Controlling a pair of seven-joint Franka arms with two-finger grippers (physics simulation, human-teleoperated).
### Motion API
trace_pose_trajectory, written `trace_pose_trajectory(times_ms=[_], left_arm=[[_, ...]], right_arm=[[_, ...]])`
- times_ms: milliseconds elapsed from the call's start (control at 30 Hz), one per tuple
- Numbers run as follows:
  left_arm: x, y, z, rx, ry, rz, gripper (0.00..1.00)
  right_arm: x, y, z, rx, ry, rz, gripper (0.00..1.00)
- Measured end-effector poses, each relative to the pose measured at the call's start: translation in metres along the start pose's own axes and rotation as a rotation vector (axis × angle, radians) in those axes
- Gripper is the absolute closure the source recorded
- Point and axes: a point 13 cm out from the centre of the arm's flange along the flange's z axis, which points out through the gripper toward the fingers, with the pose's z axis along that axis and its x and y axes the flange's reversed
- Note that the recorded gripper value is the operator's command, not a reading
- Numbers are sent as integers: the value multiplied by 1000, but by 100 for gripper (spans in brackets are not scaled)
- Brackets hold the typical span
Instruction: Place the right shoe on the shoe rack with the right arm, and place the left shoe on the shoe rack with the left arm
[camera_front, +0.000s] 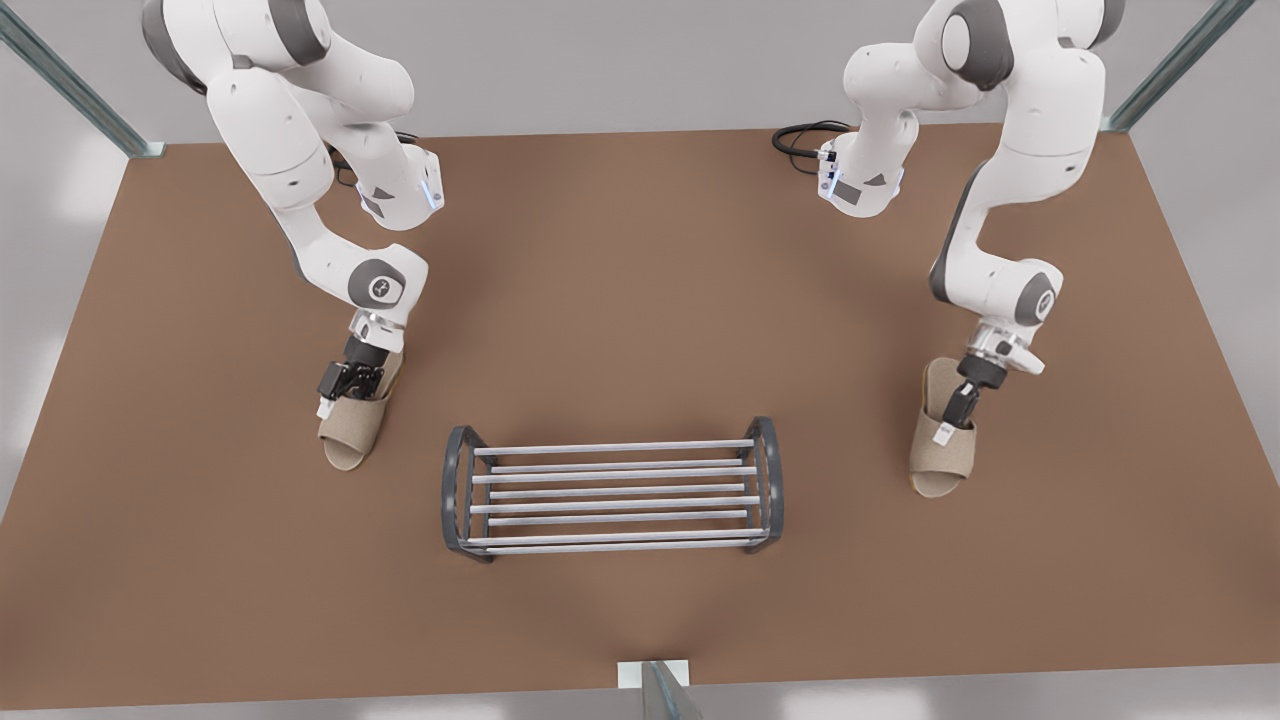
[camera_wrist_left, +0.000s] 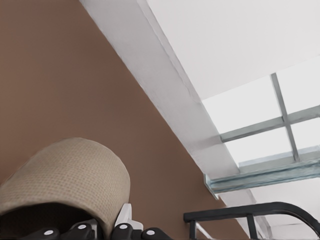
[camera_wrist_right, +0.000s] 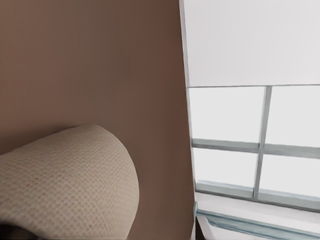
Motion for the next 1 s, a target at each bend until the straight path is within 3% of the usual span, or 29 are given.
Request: trace_pose_trajectory(times_ms=[100,233,333,467,533,633,767,1000], left_arm=[[-6,-60,14,26,0,47,71],[6,-161,20,41,-2,116,72],[20,-234,8,55,-16,141,72],[33,-314,13,47,-48,135,72],[47,-338,19,22,-57,114,72],[85,-382,50,1,-44,66,72],[231,-459,81,21,92,54,72],[262,-456,137,-46,80,-101,71]], right_arm=[[-1,0,0,1,-5,1,20],[2,-1,2,3,-1,6,41],[2,-1,3,5,-1,11,44],[2,-2,3,5,-1,16,57],[2,-2,3,5,-1,18,79],[1,-4,3,7,-2,23,79],[-18,-96,7,117,-32,94,79],[-96,-279,2,196,-194,236,79]])
